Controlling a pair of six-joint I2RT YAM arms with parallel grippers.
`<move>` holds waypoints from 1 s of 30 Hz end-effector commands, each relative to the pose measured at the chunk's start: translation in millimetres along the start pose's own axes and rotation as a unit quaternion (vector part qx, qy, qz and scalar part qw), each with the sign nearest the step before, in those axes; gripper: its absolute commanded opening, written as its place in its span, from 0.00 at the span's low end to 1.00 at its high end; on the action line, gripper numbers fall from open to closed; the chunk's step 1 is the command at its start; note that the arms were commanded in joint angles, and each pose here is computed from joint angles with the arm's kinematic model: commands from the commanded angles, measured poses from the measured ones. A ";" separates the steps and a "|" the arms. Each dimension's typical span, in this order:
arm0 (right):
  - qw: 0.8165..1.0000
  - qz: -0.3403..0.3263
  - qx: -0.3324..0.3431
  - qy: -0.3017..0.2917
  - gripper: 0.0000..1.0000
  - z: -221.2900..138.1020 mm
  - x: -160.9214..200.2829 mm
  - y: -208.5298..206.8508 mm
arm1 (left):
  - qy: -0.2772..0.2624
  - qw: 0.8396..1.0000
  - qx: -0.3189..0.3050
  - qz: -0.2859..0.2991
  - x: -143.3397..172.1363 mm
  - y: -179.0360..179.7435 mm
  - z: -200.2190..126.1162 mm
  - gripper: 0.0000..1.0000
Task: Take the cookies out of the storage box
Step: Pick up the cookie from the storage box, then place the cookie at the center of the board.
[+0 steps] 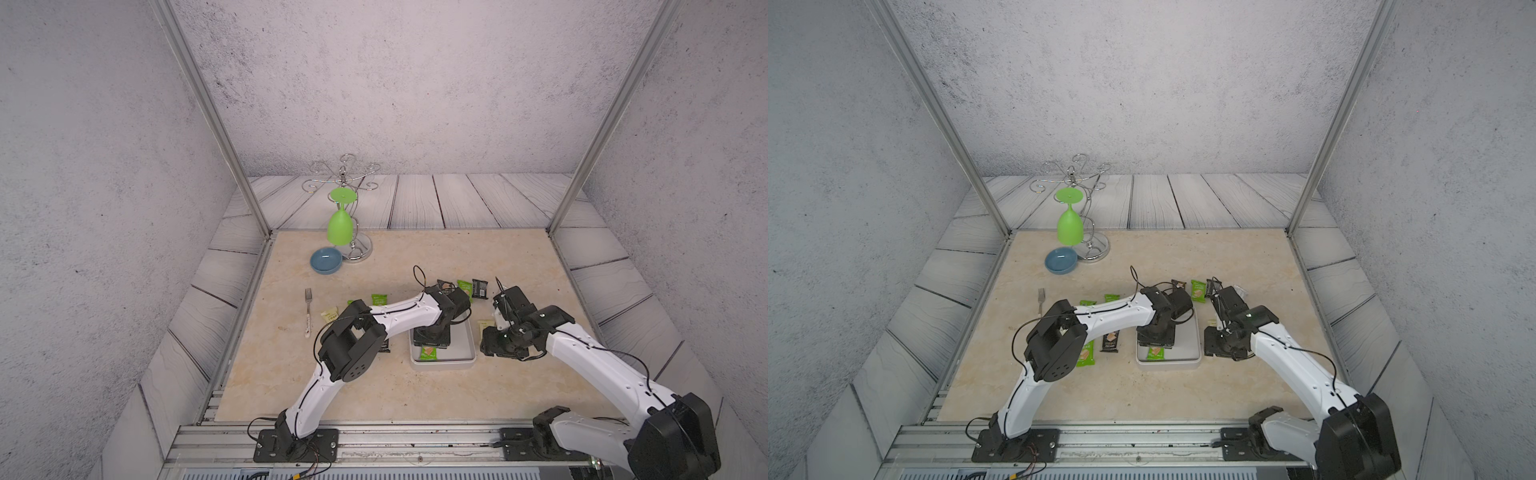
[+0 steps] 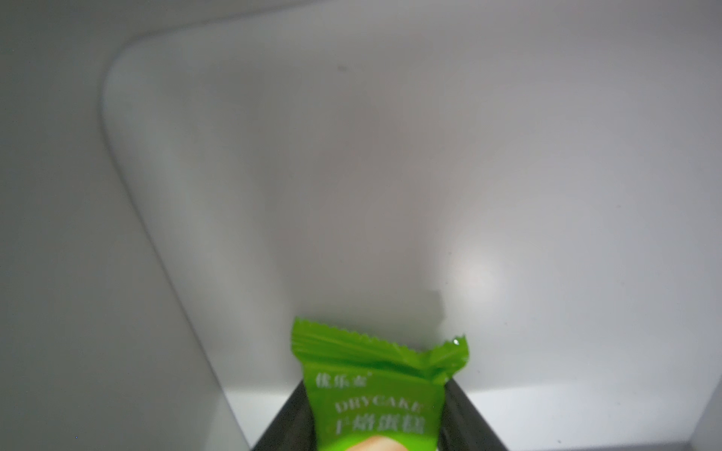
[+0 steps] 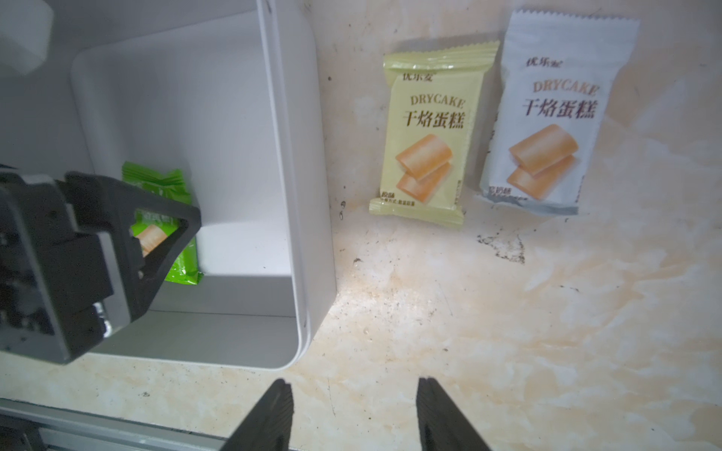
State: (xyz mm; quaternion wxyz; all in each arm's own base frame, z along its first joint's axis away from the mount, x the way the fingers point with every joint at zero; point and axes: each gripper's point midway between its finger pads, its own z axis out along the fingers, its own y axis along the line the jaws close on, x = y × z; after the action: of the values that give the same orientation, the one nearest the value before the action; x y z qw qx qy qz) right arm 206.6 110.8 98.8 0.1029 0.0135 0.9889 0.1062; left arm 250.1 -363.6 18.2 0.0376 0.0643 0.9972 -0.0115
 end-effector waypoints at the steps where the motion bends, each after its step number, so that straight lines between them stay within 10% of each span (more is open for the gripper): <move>1: 1.000 -0.001 0.010 -0.003 0.56 -5.1 -2.3 -1.6 | -0.016 1.000 0.009 0.001 -7.7 0.5 -14.1 0.47; 20: 1.000 0.002 0.010 -0.025 0.56 -19.2 -9.2 -0.5 | -0.092 0.995 0.039 -0.017 -37.8 15.4 -92.4 0.46; 30: 1.000 0.005 0.005 -0.023 0.56 -17.0 -13.5 3.6 | -0.115 0.991 0.002 -0.073 -24.3 102.5 -115.0 0.47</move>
State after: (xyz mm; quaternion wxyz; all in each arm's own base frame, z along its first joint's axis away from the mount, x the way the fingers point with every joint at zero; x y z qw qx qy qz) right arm 213.3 110.1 113.6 0.1203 0.0177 0.9871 0.1040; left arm 281.7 -298.1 138.3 0.1527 0.0078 0.9863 -0.0625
